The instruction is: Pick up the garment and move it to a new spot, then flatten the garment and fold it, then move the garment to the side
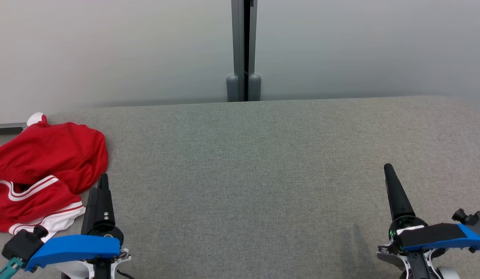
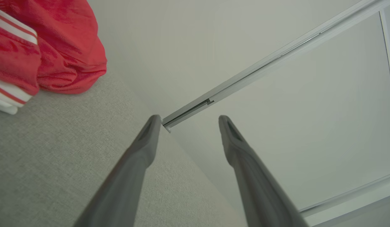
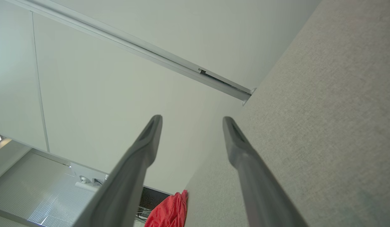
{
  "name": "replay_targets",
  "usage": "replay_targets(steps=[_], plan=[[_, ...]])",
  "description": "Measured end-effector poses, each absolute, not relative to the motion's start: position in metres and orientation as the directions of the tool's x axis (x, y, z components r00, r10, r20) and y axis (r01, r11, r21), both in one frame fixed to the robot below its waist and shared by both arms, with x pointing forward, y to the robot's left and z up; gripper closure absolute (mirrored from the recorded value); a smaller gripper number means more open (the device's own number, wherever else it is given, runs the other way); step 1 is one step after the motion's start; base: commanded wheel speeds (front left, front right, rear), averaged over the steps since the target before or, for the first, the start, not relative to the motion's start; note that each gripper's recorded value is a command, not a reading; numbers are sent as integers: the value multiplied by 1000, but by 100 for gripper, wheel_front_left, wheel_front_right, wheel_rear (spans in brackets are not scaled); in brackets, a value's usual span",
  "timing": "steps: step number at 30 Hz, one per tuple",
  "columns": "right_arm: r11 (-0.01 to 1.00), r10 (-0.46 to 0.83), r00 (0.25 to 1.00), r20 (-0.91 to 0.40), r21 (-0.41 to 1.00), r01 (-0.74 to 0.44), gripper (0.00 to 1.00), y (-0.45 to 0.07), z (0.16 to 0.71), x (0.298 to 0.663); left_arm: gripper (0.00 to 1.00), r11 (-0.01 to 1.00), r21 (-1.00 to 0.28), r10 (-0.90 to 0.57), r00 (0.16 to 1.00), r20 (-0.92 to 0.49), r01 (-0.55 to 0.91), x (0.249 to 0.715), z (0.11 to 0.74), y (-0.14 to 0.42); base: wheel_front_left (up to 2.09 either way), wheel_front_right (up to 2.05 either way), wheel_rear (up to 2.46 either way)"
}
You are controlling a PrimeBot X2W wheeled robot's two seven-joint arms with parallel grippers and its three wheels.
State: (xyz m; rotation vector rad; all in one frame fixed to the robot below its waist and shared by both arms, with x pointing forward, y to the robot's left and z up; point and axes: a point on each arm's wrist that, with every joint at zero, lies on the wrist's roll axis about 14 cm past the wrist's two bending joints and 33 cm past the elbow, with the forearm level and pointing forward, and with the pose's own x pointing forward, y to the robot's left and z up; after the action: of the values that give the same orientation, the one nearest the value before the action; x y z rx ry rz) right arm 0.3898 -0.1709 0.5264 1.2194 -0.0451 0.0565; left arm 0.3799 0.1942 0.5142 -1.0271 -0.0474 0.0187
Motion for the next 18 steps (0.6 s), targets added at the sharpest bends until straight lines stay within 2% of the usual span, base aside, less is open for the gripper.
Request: replay_targets(steps=[7, 18], plan=[[501, 36, 997, 71, 862, -80, 0, -167, 527, 390, 0, 681, -732, 37, 999, 22, -9, 379, 512, 194, 0, 0, 0], [732, 40, 996, 79, 676, -83, 0, -171, 526, 391, 0, 816, -578, 38, 999, 14, -23, 377, 509, 191, 0, 0, 0]])
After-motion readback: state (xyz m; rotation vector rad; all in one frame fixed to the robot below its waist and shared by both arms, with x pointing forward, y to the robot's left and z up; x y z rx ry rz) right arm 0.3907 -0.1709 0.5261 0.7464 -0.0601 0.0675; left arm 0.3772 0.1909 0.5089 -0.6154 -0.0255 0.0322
